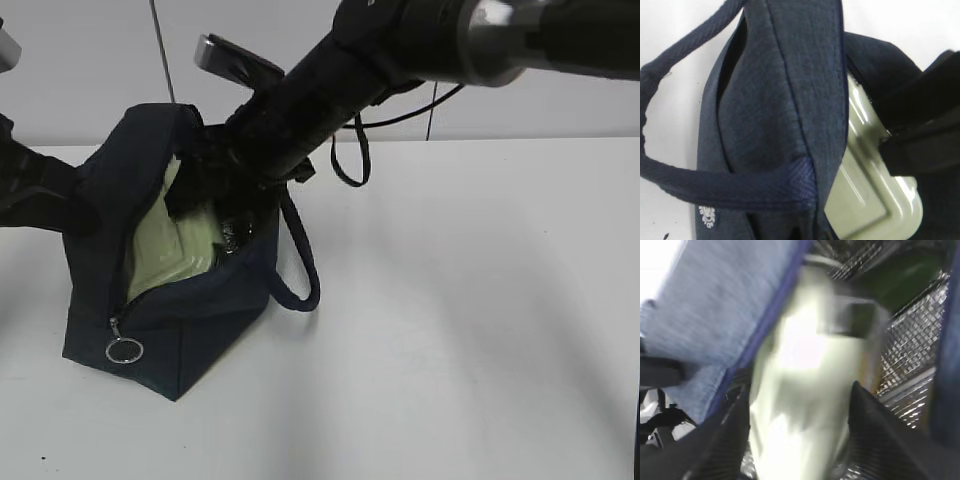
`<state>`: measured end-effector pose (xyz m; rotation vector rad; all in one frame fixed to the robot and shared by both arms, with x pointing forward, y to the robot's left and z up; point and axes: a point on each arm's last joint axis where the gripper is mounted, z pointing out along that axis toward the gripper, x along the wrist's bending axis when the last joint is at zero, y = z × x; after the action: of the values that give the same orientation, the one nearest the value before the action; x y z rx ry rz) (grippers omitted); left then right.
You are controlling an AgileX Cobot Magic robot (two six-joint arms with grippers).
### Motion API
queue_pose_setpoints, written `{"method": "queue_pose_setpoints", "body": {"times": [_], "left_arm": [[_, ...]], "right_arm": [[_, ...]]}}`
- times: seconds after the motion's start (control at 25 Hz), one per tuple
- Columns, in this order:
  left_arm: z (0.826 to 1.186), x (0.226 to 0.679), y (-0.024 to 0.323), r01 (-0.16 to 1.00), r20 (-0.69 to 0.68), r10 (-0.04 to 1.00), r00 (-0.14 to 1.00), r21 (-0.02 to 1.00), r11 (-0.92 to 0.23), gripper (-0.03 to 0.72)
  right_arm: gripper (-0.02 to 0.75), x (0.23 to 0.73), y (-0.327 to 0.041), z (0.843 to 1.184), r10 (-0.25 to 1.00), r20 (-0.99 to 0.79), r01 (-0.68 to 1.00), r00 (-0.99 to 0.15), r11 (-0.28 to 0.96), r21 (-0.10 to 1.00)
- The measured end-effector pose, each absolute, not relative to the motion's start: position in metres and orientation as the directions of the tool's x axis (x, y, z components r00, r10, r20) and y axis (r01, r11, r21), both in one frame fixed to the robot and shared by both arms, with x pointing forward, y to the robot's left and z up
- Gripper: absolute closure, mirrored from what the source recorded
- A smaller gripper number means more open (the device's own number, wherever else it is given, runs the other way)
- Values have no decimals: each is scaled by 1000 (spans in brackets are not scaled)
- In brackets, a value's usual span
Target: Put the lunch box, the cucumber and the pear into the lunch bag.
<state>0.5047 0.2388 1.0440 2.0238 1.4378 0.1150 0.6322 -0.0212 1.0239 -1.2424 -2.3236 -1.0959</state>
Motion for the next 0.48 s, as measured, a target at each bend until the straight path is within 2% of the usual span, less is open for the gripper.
{"method": "queue_pose_setpoints", "body": {"times": [0.28,0.48], "left_arm": [[1044,504,239,817,-286,872,397,543,-193,706],[1044,505,239,816,-285,872,397,544,-194,706]], "right_arm": [[235,638,-31,1072,578,463,730,-672,413,545],[234,642,-46,1089,706,318,746,-633,445,496]]}}
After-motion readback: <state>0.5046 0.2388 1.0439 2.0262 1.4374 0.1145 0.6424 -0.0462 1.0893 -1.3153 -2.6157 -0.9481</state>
